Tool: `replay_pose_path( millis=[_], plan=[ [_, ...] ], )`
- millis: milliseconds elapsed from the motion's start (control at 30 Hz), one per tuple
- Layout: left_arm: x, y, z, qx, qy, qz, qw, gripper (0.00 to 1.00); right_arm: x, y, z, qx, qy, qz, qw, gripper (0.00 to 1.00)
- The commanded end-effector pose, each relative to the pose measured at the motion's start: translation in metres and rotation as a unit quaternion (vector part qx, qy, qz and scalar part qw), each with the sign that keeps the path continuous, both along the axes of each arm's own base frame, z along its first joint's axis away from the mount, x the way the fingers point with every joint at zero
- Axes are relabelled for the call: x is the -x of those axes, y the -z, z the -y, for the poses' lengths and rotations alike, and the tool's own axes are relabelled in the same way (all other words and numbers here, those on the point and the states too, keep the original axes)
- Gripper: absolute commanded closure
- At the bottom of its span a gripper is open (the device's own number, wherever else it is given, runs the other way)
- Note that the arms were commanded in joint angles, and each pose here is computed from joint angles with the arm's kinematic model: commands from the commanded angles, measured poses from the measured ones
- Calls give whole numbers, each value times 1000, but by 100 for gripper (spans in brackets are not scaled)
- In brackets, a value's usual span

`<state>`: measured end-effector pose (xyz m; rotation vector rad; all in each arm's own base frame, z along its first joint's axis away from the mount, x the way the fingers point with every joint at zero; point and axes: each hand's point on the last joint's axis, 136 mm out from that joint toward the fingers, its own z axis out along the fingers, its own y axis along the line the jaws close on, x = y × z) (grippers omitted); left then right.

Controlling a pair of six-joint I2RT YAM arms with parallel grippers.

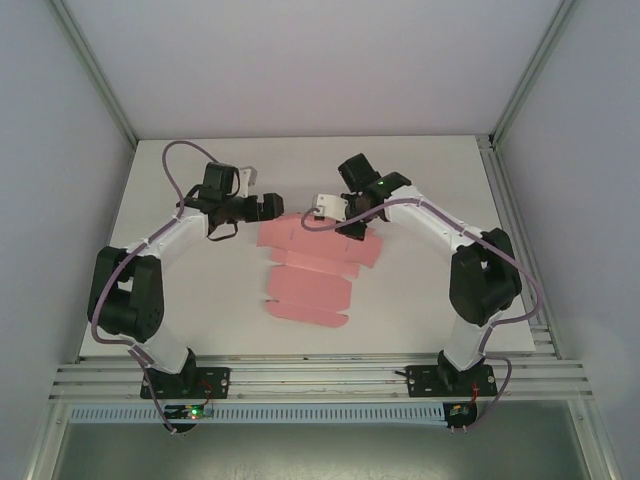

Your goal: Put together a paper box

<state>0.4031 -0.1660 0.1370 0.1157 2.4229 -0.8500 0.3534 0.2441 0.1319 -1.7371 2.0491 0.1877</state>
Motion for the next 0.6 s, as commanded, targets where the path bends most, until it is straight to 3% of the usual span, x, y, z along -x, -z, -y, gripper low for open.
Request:
replay_pose_path(
  millis=[0,300,567],
  plan=[
    [16,-16,27,42,92,35,994,0,-7,-20,-13,-54,14,-13,998,100],
    [10,-7,50,34,116,35,992,0,-3,-10,-27,-67,14,-48,997,100],
    [-3,2,50,-34,101,31,994,0,-4,1,-29,-46,18,-49,998,100]
  ],
)
